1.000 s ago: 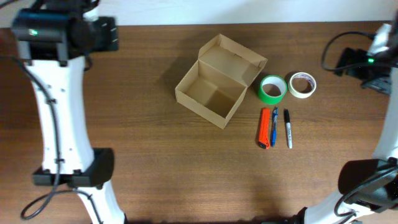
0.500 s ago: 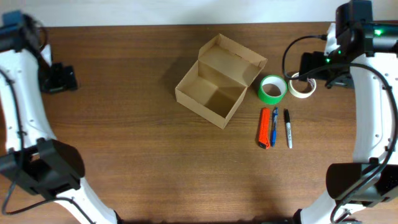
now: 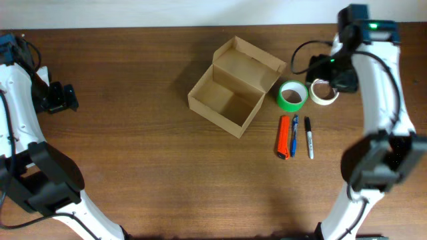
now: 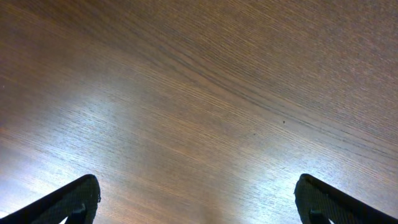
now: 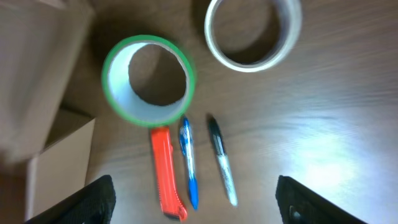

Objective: Pack container
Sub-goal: 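Lower the right gripper onto the green tape roll and grasp it, then carry the green tape with the right gripper and lower it into the box, then open the right gripper and lift it away from the box, then lower the right gripper onto the white tape roll and grasp it, then carry the white tape with the right gripper into the box beside the green tape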

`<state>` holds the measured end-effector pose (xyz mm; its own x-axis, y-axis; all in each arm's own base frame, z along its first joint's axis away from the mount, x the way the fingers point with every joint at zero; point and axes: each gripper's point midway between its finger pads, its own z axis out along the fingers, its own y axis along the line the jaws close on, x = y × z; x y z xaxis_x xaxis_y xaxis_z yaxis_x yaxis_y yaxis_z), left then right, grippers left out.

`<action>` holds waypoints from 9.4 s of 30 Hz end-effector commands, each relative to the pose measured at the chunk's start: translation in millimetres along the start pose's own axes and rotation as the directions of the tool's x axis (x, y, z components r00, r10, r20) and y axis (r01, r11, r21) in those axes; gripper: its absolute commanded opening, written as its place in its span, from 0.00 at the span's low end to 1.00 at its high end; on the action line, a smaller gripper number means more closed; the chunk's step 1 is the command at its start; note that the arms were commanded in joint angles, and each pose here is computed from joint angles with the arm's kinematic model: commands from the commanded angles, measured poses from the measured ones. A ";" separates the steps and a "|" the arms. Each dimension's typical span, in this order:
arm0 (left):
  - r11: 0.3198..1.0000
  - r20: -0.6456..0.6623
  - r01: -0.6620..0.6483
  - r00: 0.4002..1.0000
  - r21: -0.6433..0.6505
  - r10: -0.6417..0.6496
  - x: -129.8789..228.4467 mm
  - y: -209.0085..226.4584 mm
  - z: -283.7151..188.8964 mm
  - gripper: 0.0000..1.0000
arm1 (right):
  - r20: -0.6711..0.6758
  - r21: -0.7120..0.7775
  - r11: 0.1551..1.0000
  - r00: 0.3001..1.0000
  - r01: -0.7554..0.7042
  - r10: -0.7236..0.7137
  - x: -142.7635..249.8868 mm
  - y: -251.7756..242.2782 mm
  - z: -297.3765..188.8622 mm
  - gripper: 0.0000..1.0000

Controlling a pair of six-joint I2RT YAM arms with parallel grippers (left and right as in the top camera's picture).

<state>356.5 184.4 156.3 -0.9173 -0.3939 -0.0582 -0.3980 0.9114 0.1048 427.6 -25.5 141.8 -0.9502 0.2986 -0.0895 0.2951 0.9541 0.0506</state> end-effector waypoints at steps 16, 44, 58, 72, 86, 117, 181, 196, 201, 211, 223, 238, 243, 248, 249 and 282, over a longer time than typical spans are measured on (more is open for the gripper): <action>1.000 -0.014 -0.018 1.000 0.014 0.018 1.0 -2.1 5.6 1.00 | -0.005 -0.042 0.991 0.991 -0.131 0.131 -32.1 11.9 64.4 0.77; 1.000 -0.014 -0.018 1.000 0.014 0.018 1.0 -2.1 5.6 1.00 | -0.146 0.081 0.978 0.968 -0.193 0.204 -8.3 -4.6 113.5 0.61; 1.000 -0.014 -0.018 1.000 0.014 0.018 1.0 -2.1 5.6 1.00 | -0.140 0.081 0.978 0.969 -0.194 0.204 -10.9 -5.1 118.1 0.04; 1.000 -0.014 -0.018 1.000 0.014 0.018 1.0 -2.1 5.6 1.00 | 0.292 -0.083 0.991 0.948 -0.108 0.128 -83.8 -12.0 -70.5 0.04; 1.000 -0.014 -0.018 1.000 0.014 0.018 1.0 -2.1 5.6 1.00 | 0.503 -0.127 0.930 0.831 0.344 -0.238 -24.5 85.6 -194.9 0.04; 1.000 -0.014 -0.018 1.000 0.014 0.018 1.0 -2.1 5.6 1.00 | 0.225 -0.006 0.596 0.581 0.803 -0.782 51.9 243.1 -6.9 0.04; 1.000 -0.014 -0.018 1.000 0.014 0.018 1.0 -2.1 5.6 1.00 | 0.398 0.166 0.622 0.526 0.765 -0.752 0.8 244.0 -82.8 0.52; 1.000 -0.014 -0.018 1.000 0.014 0.018 1.0 -2.1 5.6 1.00 | 0.601 0.276 0.939 0.726 0.204 -0.334 15.2 -8.5 -250.0 0.66; 1.000 -0.014 -0.018 1.000 0.014 0.018 1.0 -2.1 5.6 1.00 | 0.420 0.071 0.997 0.907 0.001 -0.031 16.0 -79.8 -173.7 0.66; 1.000 -0.014 -0.018 1.000 0.014 0.018 1.0 -2.1 5.6 1.00 | 0.164 -0.015 0.972 0.958 -0.236 0.236 -19.1 -126.8 -33.8 0.65; 1.000 -0.014 -0.018 1.000 0.014 0.018 1.0 -2.1 5.6 1.00 | 0.042 -0.094 0.942 0.944 -0.321 0.326 -46.7 -99.3 61.0 0.57; 1.000 -0.014 -0.018 1.000 0.014 0.018 1.0 -2.1 5.6 1.00 | 0.044 -0.019 0.922 0.921 -0.387 0.387 -55.9 -87.4 104.6 0.57; 1.000 -0.014 -0.018 1.000 0.014 0.018 1.0 -2.1 5.6 1.00 | 0.009 0.005 0.918 0.918 -0.396 0.396 -50.4 -89.6 122.8 0.56; 1.000 -0.014 -0.018 1.000 0.014 0.018 1.0 -2.1 5.6 1.00 | -0.024 0.029 0.910 0.910 -0.413 0.414 -43.9 -91.7 137.6 0.56; 1.000 -0.014 -0.018 1.000 0.014 0.018 1.0 -2.1 5.6 1.00 | -0.028 0.031 0.910 0.910 -0.413 0.414 -43.1 -91.5 139.5 0.55; 1.000 -0.014 -0.018 1.000 0.014 0.018 1.0 -2.1 5.6 1.00 | 0.551 -0.132 0.982 0.834 0.131 -0.037 -96.0 9.4 -162.5 0.04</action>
<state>356.8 184.0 156.1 -0.9186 -0.3908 -0.0583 -0.3949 0.9131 0.1020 517.6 -86.0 229.4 -0.7995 0.3686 -0.4742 0.3156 0.9296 0.1905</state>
